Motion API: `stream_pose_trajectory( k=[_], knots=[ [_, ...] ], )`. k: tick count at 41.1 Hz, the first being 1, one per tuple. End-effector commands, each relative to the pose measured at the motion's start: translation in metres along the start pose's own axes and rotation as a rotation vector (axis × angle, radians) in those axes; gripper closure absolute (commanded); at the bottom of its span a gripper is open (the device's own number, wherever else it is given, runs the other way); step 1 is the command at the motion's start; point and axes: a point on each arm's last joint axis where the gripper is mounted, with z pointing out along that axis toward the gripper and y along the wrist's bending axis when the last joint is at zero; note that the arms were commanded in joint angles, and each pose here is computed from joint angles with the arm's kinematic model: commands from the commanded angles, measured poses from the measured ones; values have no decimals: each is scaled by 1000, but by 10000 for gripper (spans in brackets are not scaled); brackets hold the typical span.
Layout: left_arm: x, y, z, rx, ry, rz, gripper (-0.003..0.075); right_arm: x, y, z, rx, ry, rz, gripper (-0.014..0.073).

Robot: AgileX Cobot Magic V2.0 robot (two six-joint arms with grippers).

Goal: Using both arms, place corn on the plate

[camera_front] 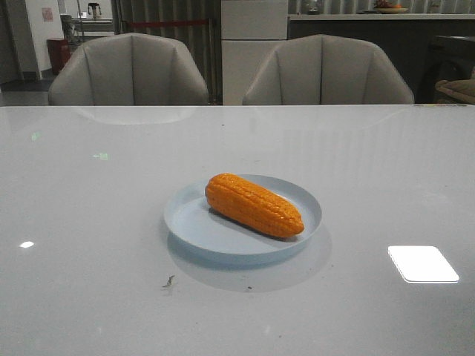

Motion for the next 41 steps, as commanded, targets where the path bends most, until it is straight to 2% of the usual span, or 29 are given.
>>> stream_pose_trajectory(
  k=[1, 3, 5, 41],
  knots=[
    [0, 0, -2, -1, -105, -3, 626, -13, -1, -7, 7, -101, 2, 76],
    [11, -1, 0, 0, -103, -14, 626, -13, -1, -7, 7, -102, 2, 76],
    [14, -1, 0, 3, -38, -38, 626, -13, -1, -7, 7, -101, 2, 76],
    [16, -1, 0, 5, -34, -61, 626, -13, -1, -7, 7, -104, 2, 76]
  ],
)
